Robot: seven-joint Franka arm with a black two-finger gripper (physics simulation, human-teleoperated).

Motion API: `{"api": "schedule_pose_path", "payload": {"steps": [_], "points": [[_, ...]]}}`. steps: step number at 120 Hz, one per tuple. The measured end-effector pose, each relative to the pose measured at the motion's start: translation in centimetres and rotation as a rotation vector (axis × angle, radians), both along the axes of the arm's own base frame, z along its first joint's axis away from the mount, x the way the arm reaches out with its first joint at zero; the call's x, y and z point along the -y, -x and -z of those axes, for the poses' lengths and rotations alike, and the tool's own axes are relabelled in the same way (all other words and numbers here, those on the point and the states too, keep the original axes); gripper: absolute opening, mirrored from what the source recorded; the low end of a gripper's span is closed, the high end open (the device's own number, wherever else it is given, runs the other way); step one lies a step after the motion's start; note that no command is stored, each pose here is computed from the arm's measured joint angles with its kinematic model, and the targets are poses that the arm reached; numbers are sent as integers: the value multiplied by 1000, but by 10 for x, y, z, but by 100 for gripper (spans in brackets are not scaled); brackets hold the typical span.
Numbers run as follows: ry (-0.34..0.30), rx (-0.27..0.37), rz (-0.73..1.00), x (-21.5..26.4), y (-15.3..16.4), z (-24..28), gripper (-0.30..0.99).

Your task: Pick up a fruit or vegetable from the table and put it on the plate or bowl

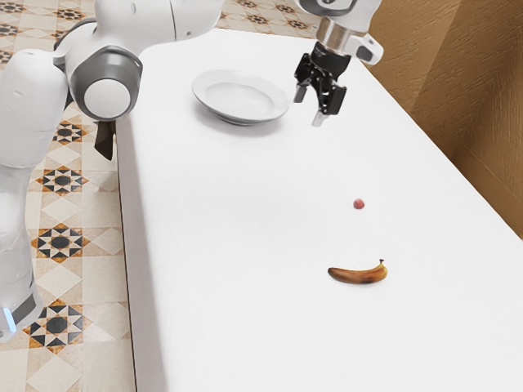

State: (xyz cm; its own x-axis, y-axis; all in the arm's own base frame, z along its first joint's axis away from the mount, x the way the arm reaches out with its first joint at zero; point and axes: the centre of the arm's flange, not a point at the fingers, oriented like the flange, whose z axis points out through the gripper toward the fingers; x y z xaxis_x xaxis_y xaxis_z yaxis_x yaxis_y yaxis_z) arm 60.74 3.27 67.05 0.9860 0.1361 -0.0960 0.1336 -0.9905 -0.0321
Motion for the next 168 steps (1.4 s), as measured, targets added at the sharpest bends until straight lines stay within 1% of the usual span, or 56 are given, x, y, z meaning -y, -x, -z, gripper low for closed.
{"api": "schedule_pose_path", "payload": {"steps": [28, 34, 38, 45, 49, 56, 63, 75, 80, 88, 99, 118, 136, 168], "points": [[-1, 15, -10, -1, -2, 0, 69], [27, 15, -31, -13, -5, 3, 69], [46, 29, -31, -16, -8, 4, 69], [58, 77, 34, 18, -18, 3, 69], [58, 89, 77, 43, -27, 10, 69], [59, 68, 133, 76, -50, 48, 69], [72, 24, 170, 102, -73, 100, 69], [83, -22, 207, 141, -94, 163, 69], [86, -23, 219, 155, -97, 175, 69], [99, -11, 250, 182, -97, 181, 69], [129, 34, 279, 211, -104, 197, 69], [121, 76, 266, 212, -123, 232, 69], [116, 134, 262, 209, -132, 234, 69], [119, 162, 259, 211, -141, 252, 68]]}}
